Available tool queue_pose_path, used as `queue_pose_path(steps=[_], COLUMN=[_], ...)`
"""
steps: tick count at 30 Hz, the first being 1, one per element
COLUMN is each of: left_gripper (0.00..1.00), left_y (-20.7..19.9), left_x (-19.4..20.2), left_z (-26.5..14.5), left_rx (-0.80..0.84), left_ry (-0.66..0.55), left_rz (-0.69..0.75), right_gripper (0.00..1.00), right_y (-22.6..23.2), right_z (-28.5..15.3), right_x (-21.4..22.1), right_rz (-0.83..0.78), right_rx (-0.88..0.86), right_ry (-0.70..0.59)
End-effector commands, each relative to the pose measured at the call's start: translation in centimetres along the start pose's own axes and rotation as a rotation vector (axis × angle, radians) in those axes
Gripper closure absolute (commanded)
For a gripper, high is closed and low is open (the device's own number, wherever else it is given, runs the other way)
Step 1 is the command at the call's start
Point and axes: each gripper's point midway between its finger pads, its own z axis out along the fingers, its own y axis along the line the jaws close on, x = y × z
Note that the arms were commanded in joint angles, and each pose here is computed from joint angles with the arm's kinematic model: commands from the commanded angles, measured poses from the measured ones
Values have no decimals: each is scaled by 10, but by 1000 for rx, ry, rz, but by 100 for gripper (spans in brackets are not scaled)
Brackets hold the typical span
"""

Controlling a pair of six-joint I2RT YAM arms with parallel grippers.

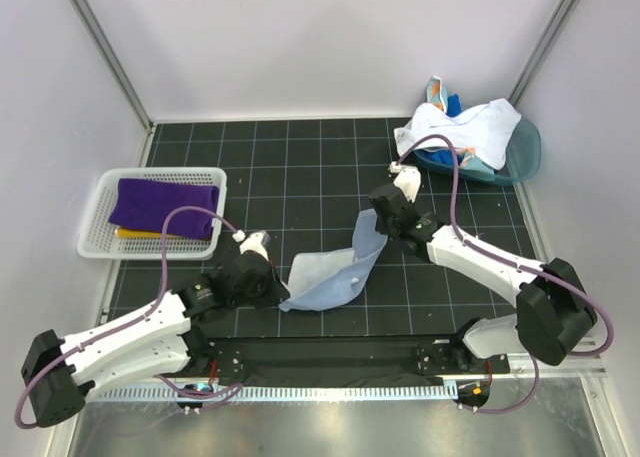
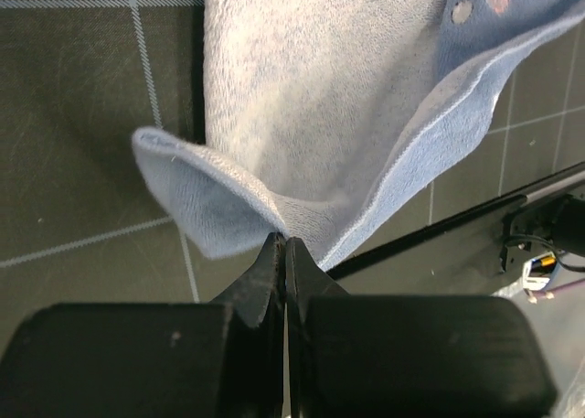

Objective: Fold and stack the towels
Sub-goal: Flatten out the crumpled towel

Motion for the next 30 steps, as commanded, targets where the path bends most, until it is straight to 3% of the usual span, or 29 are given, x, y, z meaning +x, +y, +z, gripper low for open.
queue_pose_path(steps=[1, 7, 13, 18, 21, 23, 24, 26, 27, 30], left_gripper=[100, 100, 100, 100, 100, 100, 100, 100, 100, 100], left_y=[-16, -37, -92, -122, -100, -81, -71, -30, -19, 26], left_x=[-15, -16, -1, -7, -18, -33, -38, -47, -49, -53], left_z=[-26, -40, -53, -66, -67, -63, -62, -50, -46, -28], left_rx=[42, 98, 173, 251, 191, 128, 101, -19, -42, -120], left_ry=[-37, -2, 22, -9, -89, -169, -191, -223, -222, -225], left_rz=[1, 84, 214, 119, 32, -14, -32, -85, -103, -204], right_gripper=[99, 97, 94, 94, 90, 85, 76, 66, 55, 35], right_y=[-6, -22, -38, -26, -3, 17, 27, 51, 64, 90], right_z=[-17, -47, -74, -71, -47, -27, 1, 21, 43, 62], right_x=[-42, -72, -98, -115, -115, -119, -100, -104, -85, -84], right_rz=[10, 26, -3, -84, -137, -141, -180, -165, -173, -137], right_rx=[33, 50, 65, 67, 50, 29, 43, -2, -29, -99], right_ry=[-100, -171, -193, -169, -108, -99, -38, -36, 13, 6])
